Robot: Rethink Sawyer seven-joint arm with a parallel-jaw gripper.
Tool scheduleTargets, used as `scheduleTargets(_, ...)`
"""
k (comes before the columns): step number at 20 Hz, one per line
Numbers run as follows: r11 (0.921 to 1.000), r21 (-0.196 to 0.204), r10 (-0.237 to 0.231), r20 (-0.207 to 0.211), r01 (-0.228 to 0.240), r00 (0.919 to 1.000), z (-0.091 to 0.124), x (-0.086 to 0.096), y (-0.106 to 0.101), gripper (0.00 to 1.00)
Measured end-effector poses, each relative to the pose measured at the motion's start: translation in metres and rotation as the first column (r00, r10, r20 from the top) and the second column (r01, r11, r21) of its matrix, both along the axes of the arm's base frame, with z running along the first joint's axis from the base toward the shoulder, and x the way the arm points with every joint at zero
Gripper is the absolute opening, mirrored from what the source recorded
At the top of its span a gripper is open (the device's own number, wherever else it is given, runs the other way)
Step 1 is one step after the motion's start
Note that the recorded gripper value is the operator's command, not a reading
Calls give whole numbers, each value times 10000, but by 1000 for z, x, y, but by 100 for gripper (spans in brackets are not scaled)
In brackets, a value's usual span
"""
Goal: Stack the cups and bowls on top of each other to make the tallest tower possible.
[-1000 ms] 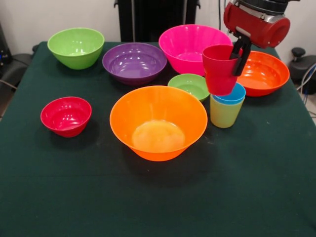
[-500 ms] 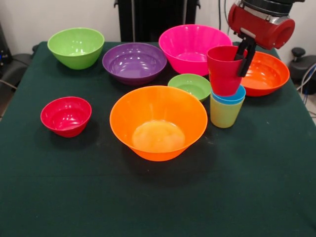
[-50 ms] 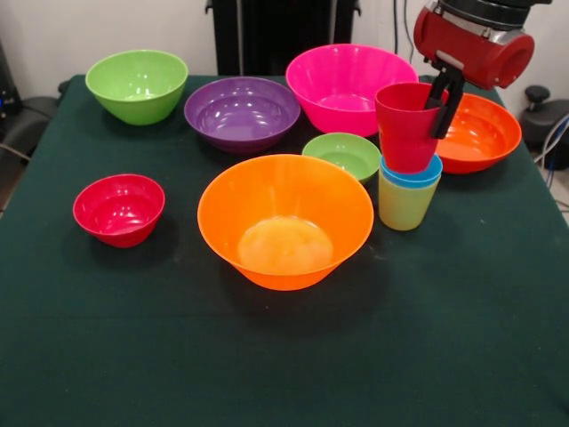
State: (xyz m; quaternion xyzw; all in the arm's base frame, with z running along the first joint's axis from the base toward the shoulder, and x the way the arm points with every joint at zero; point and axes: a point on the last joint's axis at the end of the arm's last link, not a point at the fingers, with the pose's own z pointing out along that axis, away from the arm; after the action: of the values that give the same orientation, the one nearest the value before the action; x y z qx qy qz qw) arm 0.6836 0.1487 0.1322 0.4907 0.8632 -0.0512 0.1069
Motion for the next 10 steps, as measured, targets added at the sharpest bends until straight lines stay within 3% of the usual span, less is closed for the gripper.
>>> scheduleTargets(10,10000,1,84,-1,-84,10000,0,-1,6,0)
